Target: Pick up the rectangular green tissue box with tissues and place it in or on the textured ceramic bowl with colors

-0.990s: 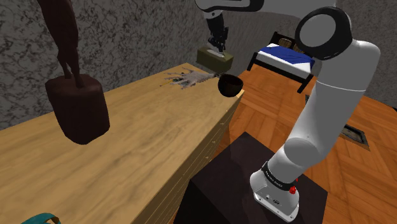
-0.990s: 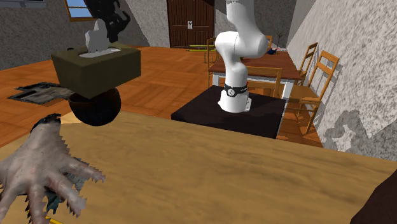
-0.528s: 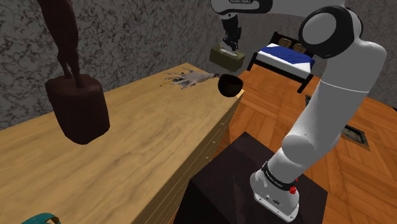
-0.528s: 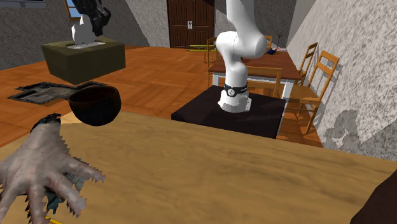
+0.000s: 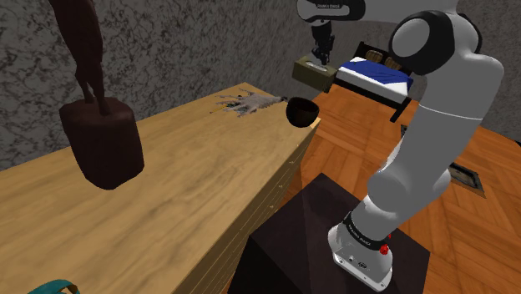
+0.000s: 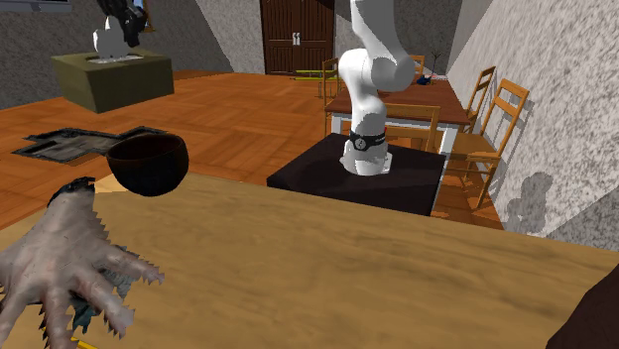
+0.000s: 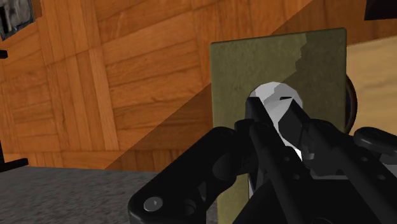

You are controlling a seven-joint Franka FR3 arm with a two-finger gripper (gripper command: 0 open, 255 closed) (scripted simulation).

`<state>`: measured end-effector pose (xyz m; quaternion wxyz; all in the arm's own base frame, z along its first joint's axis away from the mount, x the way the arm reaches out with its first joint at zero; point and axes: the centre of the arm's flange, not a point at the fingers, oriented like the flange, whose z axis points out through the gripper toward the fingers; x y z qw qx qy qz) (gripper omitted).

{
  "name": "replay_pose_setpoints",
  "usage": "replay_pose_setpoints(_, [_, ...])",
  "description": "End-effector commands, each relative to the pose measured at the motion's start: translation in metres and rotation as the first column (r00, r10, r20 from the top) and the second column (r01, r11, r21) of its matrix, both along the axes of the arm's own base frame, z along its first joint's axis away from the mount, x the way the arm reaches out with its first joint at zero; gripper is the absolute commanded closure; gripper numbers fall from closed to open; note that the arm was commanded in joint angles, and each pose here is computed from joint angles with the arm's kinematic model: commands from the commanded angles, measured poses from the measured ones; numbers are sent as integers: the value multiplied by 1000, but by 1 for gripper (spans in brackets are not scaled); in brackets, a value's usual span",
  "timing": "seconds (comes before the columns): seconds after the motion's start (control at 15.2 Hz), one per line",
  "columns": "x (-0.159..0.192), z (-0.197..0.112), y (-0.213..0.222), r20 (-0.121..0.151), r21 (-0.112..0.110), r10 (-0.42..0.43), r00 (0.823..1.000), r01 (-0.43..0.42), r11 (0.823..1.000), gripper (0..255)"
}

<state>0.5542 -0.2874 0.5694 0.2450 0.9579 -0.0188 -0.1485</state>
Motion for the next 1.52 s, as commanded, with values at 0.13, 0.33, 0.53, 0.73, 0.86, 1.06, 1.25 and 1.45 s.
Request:
replay_pose_setpoints(0.13, [-9, -6, -30, 0, 0, 2, 1000, -2, 1000, 255])
replay_pose_setpoints(0.33, [-9, -22, -30, 0, 0, 2, 1000, -2, 1000, 255])
replay_pose_setpoints(0.53, [-9, -37, -30, 0, 0, 2, 1000, -2, 1000, 255])
replay_pose_setpoints(0.73, [-9, -53, -30, 0, 0, 2, 1000, -2, 1000, 255])
replay_pose_setpoints(0.86, [-9, -64, -30, 0, 0, 2, 1000, -2, 1000, 255])
replay_pose_setpoints(1.06, [-9, -80, -30, 0, 0, 2, 1000, -2, 1000, 255])
replay_pose_setpoints(1.25, [-9, -95, -30, 0, 0, 2, 1000, -2, 1000, 255])
replay_pose_setpoints(1.45, [-9, -111, -30, 0, 0, 2, 1000, -2, 1000, 255])
